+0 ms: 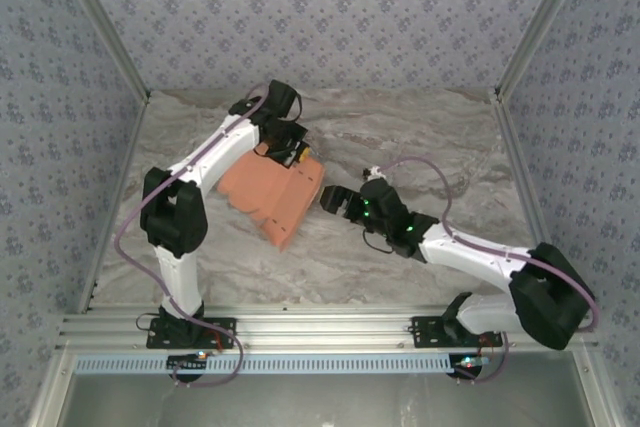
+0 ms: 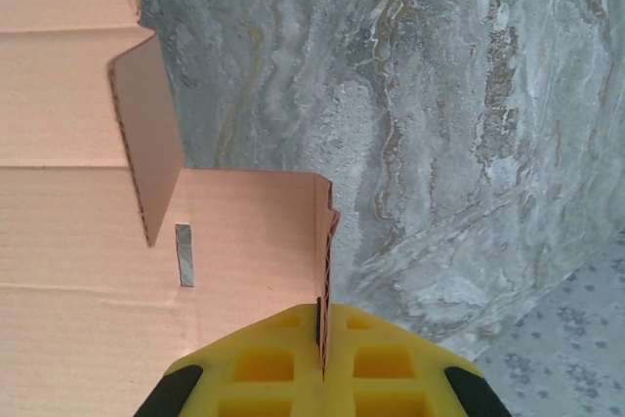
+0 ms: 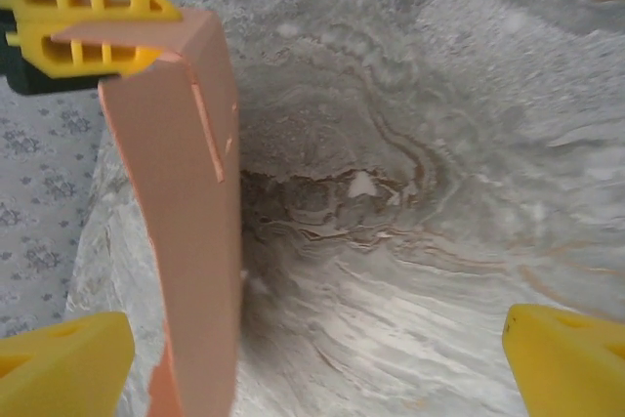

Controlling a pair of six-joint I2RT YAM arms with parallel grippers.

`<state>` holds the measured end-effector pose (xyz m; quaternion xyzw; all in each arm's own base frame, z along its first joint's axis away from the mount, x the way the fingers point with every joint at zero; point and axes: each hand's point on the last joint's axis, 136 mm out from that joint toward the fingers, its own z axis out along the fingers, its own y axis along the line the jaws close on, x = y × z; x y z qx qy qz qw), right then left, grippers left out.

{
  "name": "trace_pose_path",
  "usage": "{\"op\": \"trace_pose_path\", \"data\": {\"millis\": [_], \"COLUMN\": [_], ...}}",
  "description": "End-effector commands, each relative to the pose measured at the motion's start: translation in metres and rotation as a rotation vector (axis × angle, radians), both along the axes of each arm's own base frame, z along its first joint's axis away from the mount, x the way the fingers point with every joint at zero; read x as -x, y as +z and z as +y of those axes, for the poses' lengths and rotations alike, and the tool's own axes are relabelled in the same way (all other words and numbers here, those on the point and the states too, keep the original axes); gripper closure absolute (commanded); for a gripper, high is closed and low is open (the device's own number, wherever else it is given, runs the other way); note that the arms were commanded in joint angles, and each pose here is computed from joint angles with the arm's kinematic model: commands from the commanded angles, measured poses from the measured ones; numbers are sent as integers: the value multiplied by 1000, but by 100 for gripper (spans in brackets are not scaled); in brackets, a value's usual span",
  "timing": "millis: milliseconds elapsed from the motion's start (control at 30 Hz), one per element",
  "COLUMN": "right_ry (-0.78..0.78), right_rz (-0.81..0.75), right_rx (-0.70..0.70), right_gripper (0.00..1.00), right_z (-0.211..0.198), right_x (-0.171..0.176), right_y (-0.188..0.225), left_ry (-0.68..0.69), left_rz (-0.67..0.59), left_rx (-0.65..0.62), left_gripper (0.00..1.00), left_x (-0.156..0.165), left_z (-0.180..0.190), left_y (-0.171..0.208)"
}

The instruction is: Fold the paper box

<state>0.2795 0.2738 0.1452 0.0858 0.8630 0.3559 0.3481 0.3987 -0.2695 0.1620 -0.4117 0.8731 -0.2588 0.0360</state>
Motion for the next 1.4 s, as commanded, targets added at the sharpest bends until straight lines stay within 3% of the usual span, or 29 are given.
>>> {"op": "trace_pose_path", "data": {"millis": [0,133,267,467,567,667,767,833,900,1000,1167,1367], "right_ry": [-72,-13,13,120,182,226,252,333,410,522,611,933], "right_rz": [-56,-26,15,19,18,3,-3,-49,-77,-79,-90,-305], "right_rx": [-114,-110,-30,5,52,143,235,320,427,590,656,886], "right_gripper": [1,11,34,68,86,96,99,98,99,98,97,100], "right_z": [21,40,45,63,67,56,31,13,-8,-48,-97,-107], "right_x": [-10,-11,-16,-15,-14,-19,-28,-32,-38,-43,-56,-42], "right_y": [20,13,-8,-26,-31,-32,-28,-21,-12,0,31,51], "left_ry": [50,59,53,47,39,12,-17,-64,-65,-197,-501,-853], "left_rz": [12,12,9,-4,-5,-16,-105,-221,-251,-404,-708,-1021], "left_rx": [21,15,31,36,50,90,111,108,44,27,11,-43], "left_gripper": [99,99,97,86,71,42,9,1,1,1,1,1], "left_x": [-2,-1,0,-1,-1,-2,-11,-20,-18,-25,-14,9], "left_z": [-5,-6,-10,-11,-13,-14,-6,1,20,32,24,9], "left_y": [12,14,17,19,17,17,31,50,62,90,143,137]}}
